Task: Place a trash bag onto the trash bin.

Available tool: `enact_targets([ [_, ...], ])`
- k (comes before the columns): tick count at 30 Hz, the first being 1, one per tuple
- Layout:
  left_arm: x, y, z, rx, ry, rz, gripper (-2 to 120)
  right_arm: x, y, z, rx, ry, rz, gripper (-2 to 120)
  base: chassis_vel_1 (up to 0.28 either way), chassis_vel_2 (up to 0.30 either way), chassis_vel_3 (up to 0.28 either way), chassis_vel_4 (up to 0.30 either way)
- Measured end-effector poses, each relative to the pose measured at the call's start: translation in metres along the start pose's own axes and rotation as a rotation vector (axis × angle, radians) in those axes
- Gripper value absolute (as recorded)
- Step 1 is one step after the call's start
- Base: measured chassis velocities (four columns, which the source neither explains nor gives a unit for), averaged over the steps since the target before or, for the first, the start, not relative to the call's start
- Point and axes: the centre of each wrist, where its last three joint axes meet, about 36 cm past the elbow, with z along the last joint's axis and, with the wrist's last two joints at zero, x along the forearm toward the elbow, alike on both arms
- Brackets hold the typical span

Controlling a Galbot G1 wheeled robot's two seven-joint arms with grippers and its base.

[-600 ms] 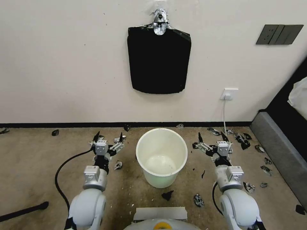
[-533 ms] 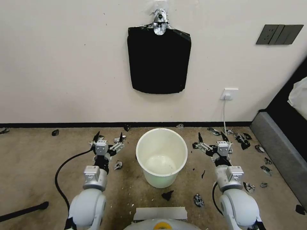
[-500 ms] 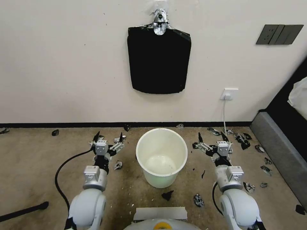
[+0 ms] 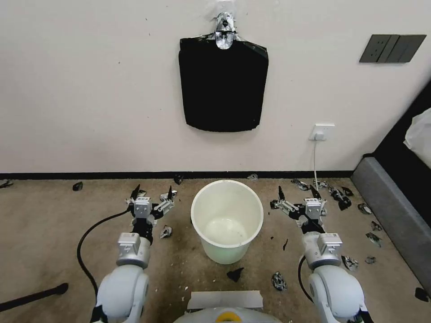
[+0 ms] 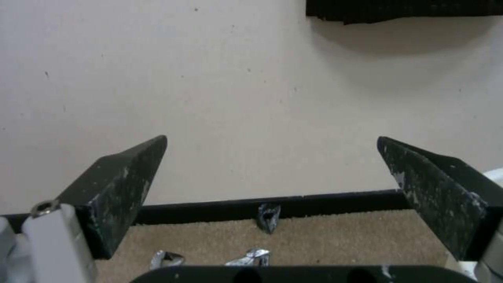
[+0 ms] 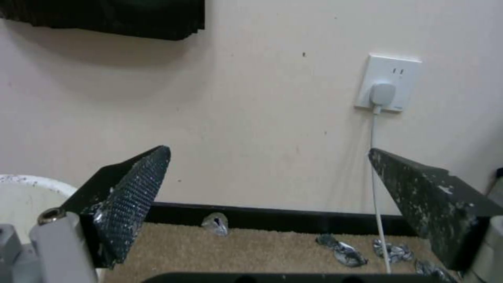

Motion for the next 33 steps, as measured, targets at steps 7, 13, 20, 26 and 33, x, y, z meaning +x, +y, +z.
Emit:
enact_targets([
  [7,0.0,0.0,0.0,0.0,0.0,0.0,100,0.0,0.0,0.0,0.0,0.0,0.0,100,0.0,0.0,0.0,0.0],
  [13,0.0,0.0,0.0,0.0,0.0,0.0,100,0.0,0.0,0.0,0.0,0.0,0.0,100,0.0,0.0,0.0,0.0],
  [20,0.011,-0.004,0.002,0.04,-0.075,-0.048,100,0.021,-0.01,-0.013,0.003,-0.124,0.071,100,0.0,0.0,0.0,0.0],
  [26,0.031,-0.014,0.0,0.115,-0.21,-0.111,100,0.034,-0.011,-0.019,-0.009,-0.193,0.104,100,0.0,0.0,0.0,0.0],
  [33,0.032,-0.015,-0.003,0.124,-0.231,-0.062,100,0.036,-0.004,-0.009,-0.023,-0.165,0.09,100,0.0,0.0,0.0,0.0],
])
